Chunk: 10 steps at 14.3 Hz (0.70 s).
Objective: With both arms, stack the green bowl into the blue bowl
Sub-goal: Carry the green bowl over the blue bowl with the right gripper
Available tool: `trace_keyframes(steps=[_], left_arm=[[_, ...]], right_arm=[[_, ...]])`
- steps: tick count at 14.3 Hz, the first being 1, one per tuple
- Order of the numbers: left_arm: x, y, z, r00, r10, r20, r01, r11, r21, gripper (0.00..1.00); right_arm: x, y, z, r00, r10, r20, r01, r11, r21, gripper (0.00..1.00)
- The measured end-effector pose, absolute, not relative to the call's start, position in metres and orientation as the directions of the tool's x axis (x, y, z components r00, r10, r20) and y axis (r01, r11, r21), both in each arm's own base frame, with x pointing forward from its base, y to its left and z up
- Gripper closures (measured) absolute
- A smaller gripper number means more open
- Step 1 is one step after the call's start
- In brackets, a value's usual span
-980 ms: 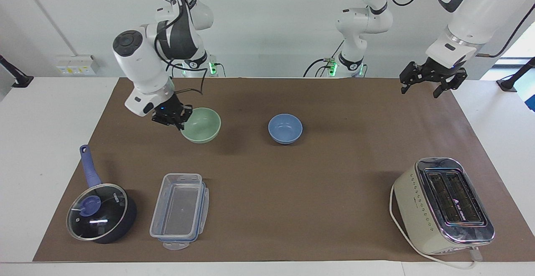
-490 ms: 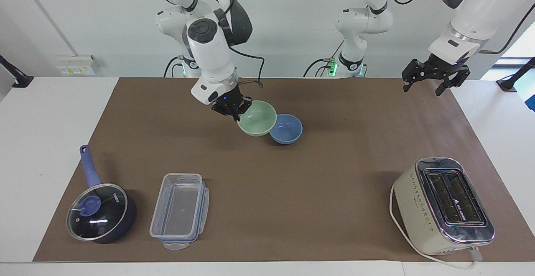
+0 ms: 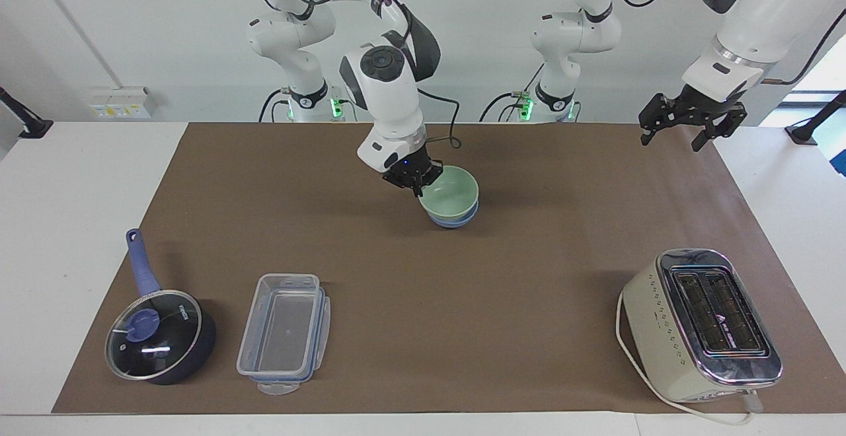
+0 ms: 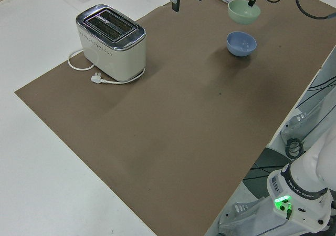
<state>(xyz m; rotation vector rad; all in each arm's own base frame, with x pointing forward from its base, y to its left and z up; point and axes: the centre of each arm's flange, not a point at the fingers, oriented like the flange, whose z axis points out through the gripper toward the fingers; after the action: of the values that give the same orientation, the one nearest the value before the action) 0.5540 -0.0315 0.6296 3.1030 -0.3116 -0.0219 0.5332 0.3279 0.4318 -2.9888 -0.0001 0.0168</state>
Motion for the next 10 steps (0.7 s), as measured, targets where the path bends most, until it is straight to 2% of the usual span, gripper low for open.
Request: trace_keyframes(steps=[10], left_arm=[[0.554, -0.0316, 0.6296, 0.98, -0.199, -0.012, -0.199, -0.98, 0.024, 0.0]], right_arm=[[0.5332, 0.3317, 0.4261, 1.0, 0.005, -0.019, 0.003, -0.989, -0.149, 0.96]])
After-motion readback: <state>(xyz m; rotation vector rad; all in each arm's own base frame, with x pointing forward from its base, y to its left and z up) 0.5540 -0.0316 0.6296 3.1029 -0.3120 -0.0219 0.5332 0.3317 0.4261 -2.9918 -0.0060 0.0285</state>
